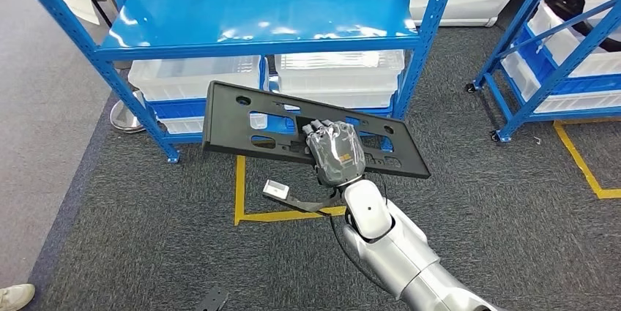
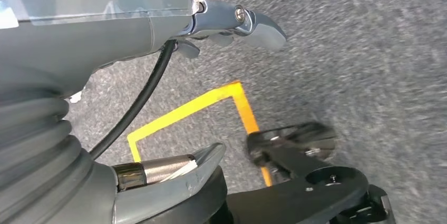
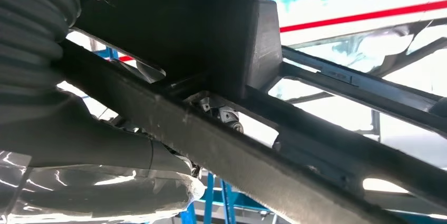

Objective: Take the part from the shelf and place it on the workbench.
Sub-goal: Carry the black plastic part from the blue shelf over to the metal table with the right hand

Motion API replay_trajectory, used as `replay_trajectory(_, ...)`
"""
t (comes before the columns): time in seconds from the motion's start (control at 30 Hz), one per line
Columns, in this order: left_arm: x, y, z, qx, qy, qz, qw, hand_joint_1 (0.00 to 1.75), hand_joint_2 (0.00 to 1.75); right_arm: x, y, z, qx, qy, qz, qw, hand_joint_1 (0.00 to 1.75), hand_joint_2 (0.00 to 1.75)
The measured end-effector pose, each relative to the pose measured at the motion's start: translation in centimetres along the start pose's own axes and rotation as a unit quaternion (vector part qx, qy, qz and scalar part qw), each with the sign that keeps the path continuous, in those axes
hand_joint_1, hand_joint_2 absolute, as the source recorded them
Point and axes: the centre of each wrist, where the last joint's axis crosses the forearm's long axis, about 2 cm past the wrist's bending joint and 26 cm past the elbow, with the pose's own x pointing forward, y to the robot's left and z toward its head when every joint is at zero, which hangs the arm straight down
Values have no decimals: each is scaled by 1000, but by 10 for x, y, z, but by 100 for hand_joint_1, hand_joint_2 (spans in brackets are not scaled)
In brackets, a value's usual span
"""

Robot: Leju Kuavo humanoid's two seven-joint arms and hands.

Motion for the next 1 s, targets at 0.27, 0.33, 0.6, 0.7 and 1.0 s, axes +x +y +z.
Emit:
replay_trajectory(0.27, 2, 2, -1, 2, -2, -1, 1000, 0, 175, 0, 1, 1, 1, 2, -1, 1000, 175, 175)
replay_trajectory(0.33, 2, 3, -1, 2, -1, -1, 1000, 0, 175, -1, 1, 2, 3, 3, -1, 1000, 175, 175)
replay_trajectory(0.6, 1, 3, -1, 3, -1, -2, 1000, 0, 175, -2, 2, 3, 5, 5, -5, 1000, 175, 175)
replay_trajectory(0.7, 0, 3, 0, 3, -2, -2, 1000, 0, 175, -2, 1, 1, 4, 6, -6, 1000, 175, 175)
replay_trajectory(1.0, -6, 3, 0, 2, 3, -2, 1000, 0, 175, -1, 3, 3, 7, 8, -8, 1000, 175, 175)
